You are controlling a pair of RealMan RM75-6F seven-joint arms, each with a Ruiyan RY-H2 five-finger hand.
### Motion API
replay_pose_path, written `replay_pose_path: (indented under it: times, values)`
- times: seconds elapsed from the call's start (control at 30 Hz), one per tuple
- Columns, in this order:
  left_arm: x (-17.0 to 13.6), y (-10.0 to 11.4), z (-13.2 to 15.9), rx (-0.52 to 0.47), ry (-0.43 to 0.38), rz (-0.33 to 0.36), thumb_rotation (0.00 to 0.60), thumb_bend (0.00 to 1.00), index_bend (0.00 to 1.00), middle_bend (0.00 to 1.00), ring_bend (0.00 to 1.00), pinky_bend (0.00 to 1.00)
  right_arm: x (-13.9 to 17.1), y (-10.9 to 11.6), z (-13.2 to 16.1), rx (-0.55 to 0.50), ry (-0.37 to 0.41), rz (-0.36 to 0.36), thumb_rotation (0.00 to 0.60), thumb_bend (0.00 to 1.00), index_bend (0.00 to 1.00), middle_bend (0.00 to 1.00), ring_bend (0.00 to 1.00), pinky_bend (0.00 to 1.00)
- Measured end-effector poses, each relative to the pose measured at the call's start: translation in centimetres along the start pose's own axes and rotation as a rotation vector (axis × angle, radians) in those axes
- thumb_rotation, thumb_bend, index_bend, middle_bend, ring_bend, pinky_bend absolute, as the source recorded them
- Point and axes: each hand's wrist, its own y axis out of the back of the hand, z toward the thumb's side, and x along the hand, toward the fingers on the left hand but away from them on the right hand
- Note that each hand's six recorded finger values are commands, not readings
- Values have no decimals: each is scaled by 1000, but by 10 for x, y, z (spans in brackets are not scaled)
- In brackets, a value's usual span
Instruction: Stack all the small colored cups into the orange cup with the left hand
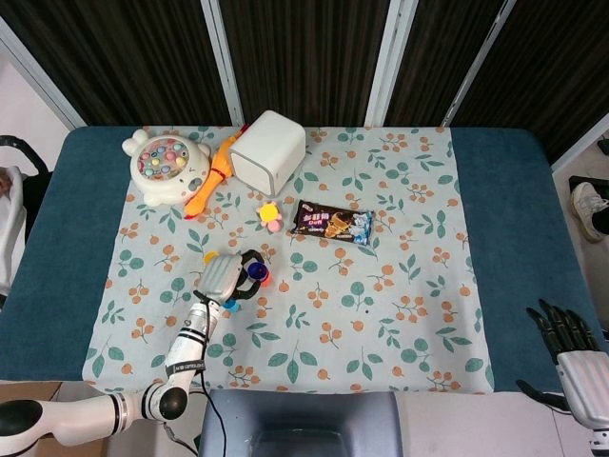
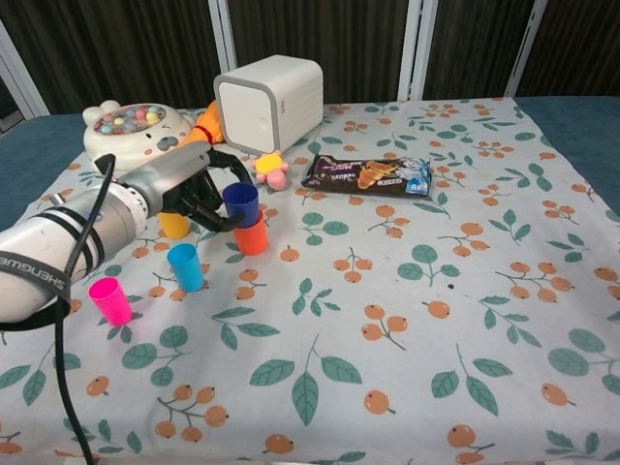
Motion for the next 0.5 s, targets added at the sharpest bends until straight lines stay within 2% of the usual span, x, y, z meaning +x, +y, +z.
replay_pose_path:
  times: [0.03, 0.1, 0.27, 0.33, 0.5]
  values:
    - [0, 0, -1, 1, 0, -6, 600, 360, 69, 1000, 1000, 1000, 0, 0, 0, 0, 0, 0, 600, 213, 0, 0, 0, 0]
    - [0, 1, -2, 1, 2, -13, 600, 349, 2, 1000, 1000, 1000, 0, 0, 0, 0, 0, -1, 600, 212, 0, 0, 0, 0]
    - [-1, 8, -7, -1, 6, -15, 600, 343, 0, 1000, 1000, 1000, 0, -1, 0, 3, 2, 3, 600, 213, 0, 0, 0, 0]
    - [-1, 14, -13, 11, 11, -6, 600, 343, 33, 1000, 1000, 1000, 0, -1, 0, 3, 2, 6, 600, 213, 0, 0, 0, 0]
    - [-4, 31, -40, 80, 46, 45, 600, 338, 201, 1000, 1000, 1000, 1, -1, 0, 1, 3, 3, 600, 213, 0, 0, 0, 0]
